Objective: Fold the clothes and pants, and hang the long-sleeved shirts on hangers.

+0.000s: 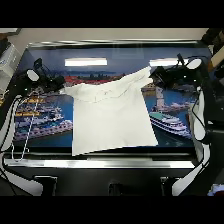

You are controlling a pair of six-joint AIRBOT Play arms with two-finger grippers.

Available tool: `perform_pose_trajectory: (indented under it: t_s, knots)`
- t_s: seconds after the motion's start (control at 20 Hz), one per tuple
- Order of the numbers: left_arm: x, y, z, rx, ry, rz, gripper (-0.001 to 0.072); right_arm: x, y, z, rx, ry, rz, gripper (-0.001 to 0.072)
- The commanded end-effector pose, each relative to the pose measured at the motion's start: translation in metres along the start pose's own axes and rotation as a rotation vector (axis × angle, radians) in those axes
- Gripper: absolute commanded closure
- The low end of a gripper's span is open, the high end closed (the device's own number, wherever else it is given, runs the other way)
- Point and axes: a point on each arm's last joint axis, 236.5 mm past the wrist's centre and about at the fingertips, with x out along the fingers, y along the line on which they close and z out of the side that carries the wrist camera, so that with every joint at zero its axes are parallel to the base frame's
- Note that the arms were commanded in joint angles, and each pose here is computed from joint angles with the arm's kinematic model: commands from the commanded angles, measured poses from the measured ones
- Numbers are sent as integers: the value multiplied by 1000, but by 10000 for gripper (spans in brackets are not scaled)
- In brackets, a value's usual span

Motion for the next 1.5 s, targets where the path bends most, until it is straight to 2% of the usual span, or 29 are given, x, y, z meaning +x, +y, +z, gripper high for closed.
perform_pose_trajectory:
  t_s: [0.0,0.25,0.4,0.55,0.7,0.85,1.25,1.45]
  knots:
    - [3,2,-8,1,31,7,692,-63,-53,-61,-92,279,-121,70]
    - [1,6,-27,1,113,24,692,-119,-124,-121,98,344,-241,70]
    - [-1,8,-37,1,155,33,692,-113,-142,-190,207,377,-171,70]
    - [-2,9,-44,0,185,39,692,-85,-138,-245,212,396,-72,70]
    - [-3,10,-48,1,203,43,692,-66,-150,-280,217,409,-64,70]
    - [-3,10,-48,1,203,43,692,-51,-153,-294,237,398,-36,70]
    - [-3,10,-48,1,202,43,692,-31,-142,-278,298,280,51,71]
    - [-3,10,-48,1,202,43,692,-22,-143,-308,347,328,72,94]
